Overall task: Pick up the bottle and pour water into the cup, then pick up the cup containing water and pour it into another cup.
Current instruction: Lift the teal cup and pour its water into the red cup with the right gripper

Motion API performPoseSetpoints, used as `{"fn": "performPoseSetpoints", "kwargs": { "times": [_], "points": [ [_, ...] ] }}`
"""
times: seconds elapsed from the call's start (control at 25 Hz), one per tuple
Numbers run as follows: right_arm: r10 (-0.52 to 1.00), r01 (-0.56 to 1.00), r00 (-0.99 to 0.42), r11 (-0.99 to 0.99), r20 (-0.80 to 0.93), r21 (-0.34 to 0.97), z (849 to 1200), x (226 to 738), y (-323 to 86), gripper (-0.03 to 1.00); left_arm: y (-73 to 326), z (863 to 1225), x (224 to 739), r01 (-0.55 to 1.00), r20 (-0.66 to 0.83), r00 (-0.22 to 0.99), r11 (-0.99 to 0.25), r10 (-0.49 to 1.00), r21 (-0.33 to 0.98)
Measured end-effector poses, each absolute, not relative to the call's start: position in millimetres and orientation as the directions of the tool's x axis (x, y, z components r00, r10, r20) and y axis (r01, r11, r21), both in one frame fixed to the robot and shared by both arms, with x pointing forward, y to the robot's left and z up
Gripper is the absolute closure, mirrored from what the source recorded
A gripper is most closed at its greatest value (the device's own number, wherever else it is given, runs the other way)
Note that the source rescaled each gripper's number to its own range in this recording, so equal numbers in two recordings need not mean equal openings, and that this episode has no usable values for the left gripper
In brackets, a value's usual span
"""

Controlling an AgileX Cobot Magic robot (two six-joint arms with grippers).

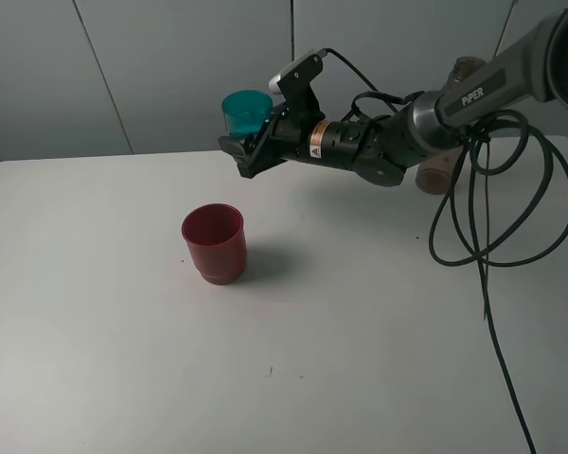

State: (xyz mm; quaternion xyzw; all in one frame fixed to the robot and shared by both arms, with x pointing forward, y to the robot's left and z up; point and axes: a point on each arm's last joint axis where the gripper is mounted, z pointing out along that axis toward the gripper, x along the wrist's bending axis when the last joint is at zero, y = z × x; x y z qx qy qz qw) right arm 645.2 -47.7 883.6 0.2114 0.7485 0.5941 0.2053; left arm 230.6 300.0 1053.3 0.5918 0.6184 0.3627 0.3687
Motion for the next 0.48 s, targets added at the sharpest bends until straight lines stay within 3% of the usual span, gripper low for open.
{"fn": "performPoseSetpoints", "kwargs": {
  "times": [0.48],
  "points": [
    [0.404,-0.043,-0.903,0.252,-0.146,0.967,882,635,-40,0.93,300,1053,231,0.464,-0.027,-0.028,0.037,0.999,0.885]
  ]
}}
